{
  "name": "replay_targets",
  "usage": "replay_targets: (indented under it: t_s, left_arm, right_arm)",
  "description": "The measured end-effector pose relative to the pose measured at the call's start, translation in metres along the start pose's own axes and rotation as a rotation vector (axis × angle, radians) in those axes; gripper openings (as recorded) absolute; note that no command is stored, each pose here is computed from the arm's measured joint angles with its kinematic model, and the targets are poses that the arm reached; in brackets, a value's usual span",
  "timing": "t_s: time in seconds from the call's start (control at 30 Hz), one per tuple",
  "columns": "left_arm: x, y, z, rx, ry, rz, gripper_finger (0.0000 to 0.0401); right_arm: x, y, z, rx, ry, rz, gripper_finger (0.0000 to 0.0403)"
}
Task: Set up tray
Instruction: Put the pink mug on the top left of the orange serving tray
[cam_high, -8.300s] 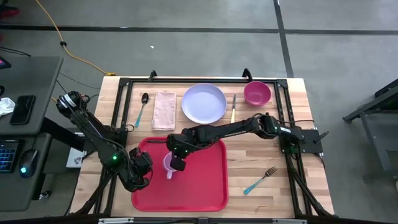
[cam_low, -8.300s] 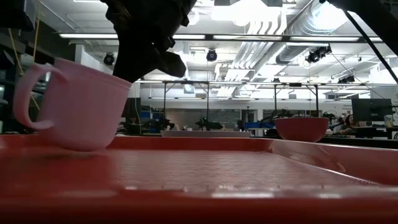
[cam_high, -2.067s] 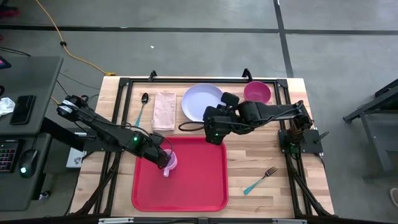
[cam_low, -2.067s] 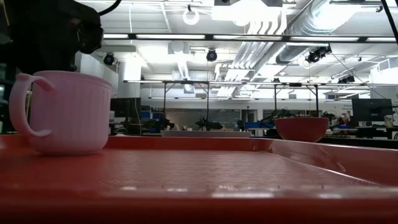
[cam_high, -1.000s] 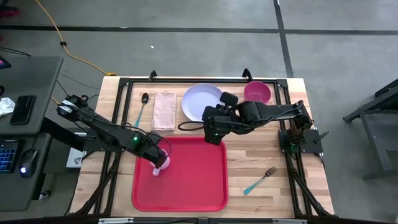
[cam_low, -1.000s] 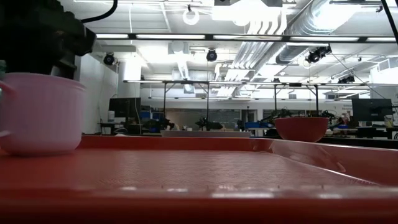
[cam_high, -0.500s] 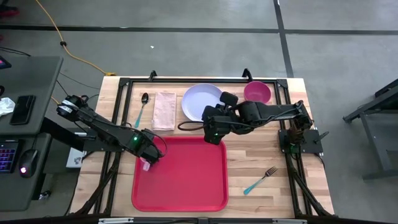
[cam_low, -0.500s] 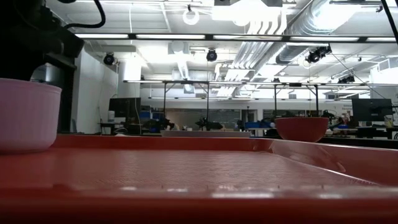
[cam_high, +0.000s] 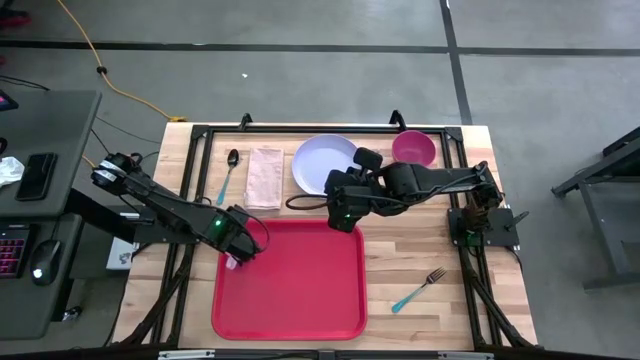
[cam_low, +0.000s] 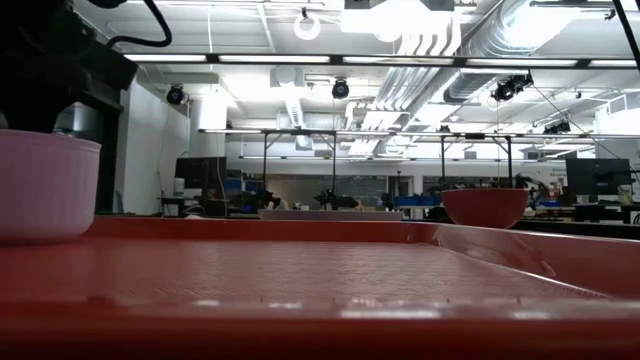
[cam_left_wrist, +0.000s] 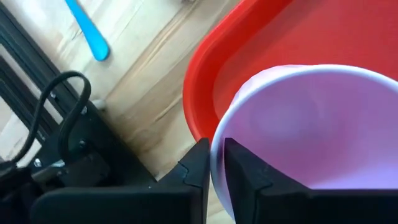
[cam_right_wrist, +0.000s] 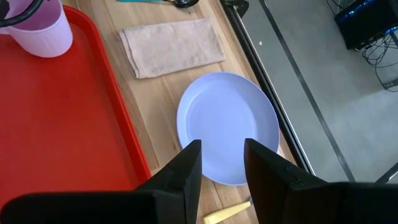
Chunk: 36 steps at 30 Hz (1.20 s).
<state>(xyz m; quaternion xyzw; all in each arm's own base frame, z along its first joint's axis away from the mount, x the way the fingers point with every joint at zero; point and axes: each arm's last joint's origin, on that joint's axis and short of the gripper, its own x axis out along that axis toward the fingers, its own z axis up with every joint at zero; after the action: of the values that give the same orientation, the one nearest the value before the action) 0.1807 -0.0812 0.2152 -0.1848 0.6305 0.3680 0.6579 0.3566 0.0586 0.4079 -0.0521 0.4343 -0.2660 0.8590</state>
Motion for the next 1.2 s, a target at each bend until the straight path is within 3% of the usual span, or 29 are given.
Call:
replay_targets:
  t_s: [0.37, 1.2]
  left_arm:
    - [-0.0001, 0.0006, 0.0021, 0.044, -0.068, 0.022, 0.0085]
    - [-0.0002, 0.0048, 0.0014, 0.086, -0.074, 0.07, 0.0086]
  right_arm:
    - [0.0, 0.0002, -0.0001, 0.003, 0.003, 0.008, 0.0099]
    - [0.0, 0.0002, -0.0001, 0.003, 0.003, 0.008, 0.0099]
